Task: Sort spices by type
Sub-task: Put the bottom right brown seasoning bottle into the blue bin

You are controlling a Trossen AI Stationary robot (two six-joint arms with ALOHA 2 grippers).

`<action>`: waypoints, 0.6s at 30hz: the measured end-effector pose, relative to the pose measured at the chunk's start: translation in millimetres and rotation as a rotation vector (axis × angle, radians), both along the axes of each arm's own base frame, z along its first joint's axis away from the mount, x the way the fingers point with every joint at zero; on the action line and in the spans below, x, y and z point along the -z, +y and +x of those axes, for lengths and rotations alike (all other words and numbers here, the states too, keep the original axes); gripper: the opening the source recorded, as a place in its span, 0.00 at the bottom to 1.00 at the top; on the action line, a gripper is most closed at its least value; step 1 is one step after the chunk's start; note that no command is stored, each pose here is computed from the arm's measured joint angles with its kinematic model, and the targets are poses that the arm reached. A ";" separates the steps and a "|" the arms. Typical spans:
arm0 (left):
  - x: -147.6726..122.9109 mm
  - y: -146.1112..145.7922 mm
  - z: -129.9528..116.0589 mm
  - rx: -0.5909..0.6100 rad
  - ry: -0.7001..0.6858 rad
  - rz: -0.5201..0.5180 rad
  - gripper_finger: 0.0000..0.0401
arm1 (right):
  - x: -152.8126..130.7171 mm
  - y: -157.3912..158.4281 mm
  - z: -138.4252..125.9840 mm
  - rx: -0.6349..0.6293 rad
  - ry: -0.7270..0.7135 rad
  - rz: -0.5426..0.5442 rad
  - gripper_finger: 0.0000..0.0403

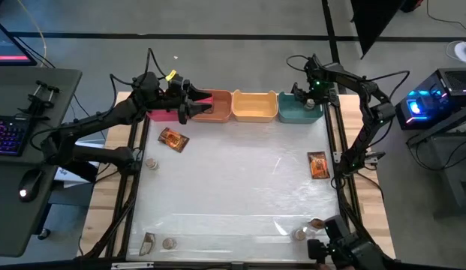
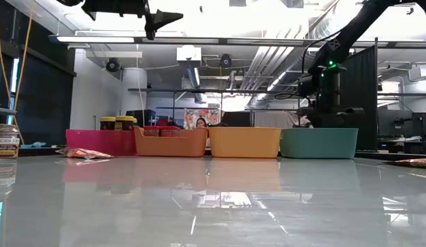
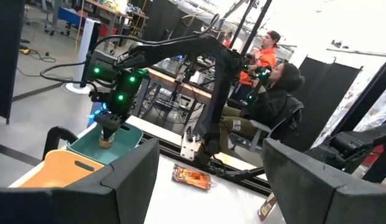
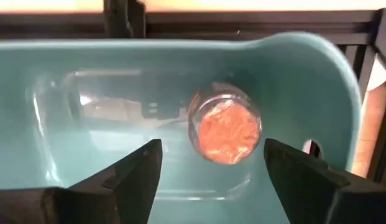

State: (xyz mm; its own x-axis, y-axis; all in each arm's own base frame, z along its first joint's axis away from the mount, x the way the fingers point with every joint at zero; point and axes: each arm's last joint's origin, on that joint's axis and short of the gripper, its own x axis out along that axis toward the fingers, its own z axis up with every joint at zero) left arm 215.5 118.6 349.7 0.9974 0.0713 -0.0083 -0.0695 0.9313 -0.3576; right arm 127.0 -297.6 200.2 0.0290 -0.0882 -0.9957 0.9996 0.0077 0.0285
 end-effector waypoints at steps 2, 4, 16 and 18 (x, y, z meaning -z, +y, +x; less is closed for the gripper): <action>0.1 0.0 0.0 0.000 0.002 0.020 0.67 | -2.5 2.1 -0.7 -0.014 -0.004 0.008 0.67; 0.1 0.0 0.1 0.000 0.004 0.044 0.67 | -8.6 5.4 -1.8 -0.033 -0.009 0.003 0.66; -10.9 2.6 -15.5 -0.096 -0.041 0.047 0.67 | -86.7 50.1 -7.4 -0.146 -0.239 -0.183 0.63; -11.2 2.4 -15.8 -0.095 -0.043 0.042 0.67 | -97.9 59.7 -0.2 -0.234 -0.329 -0.217 0.63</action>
